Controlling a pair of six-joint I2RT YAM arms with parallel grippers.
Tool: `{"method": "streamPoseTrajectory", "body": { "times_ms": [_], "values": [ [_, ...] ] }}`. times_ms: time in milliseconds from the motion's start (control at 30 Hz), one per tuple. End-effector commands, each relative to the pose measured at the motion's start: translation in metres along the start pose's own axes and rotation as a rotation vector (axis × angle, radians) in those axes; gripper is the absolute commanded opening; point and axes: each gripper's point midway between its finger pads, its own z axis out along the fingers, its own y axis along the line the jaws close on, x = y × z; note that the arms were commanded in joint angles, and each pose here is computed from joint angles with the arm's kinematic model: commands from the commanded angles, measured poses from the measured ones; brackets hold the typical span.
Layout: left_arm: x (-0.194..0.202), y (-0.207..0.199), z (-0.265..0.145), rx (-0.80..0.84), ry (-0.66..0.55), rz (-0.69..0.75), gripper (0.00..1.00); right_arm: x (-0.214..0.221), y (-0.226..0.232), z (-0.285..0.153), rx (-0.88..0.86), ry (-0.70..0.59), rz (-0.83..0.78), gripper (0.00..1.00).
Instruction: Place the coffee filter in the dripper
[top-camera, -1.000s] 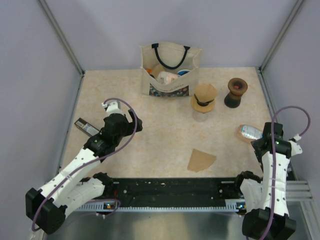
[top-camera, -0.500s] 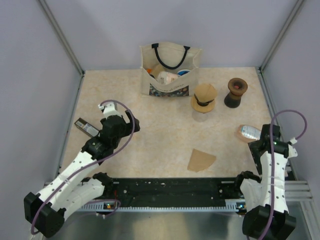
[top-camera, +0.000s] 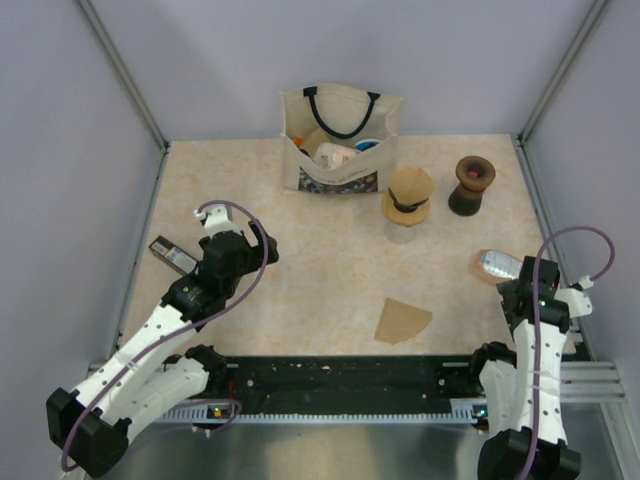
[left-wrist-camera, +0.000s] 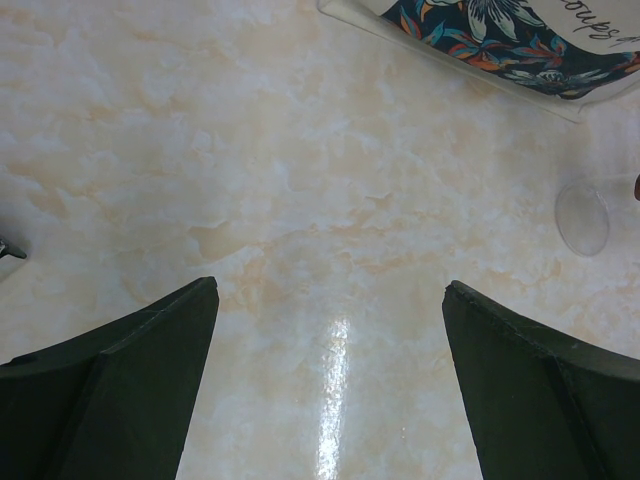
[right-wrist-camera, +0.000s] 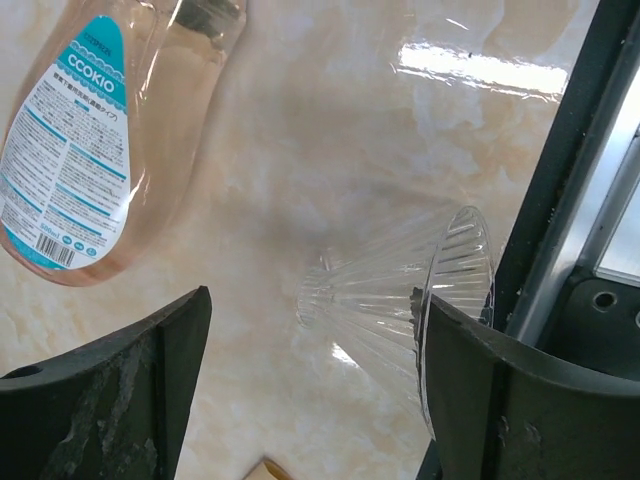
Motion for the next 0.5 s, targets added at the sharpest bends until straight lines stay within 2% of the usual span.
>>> {"method": "streamPoseTrajectory", "body": {
  "times_ms": [0, 67, 167, 400, 467],
  "values": [
    [-0.008, -0.005, -0.003, 0.023, -0.029, -0.018, 0.99, -0.009, 0.017, 0.005, -0.072, -0.043, 0.033, 0.78],
    [-0.008, -0.004, -0.003, 0.022, -0.027, -0.017, 0.99, -0.005, 0.018, 0.01, -0.071, -0.029, 0.028, 0.76],
    [-0.008, -0.003, -0.003, 0.018, -0.027, -0.016, 0.99, -0.001, 0.019, 0.015, -0.071, -0.014, 0.027, 0.68],
    [-0.01, -0.002, -0.003, 0.009, -0.03, -0.015, 0.99, 0.007, 0.018, 0.024, -0.086, -0.003, 0.017, 0.45],
    [-0.011, -0.003, -0.004, 0.009, -0.03, -0.015, 0.99, 0.01, 0.021, 0.025, -0.108, 0.005, 0.007, 0.36]
  ]
}}
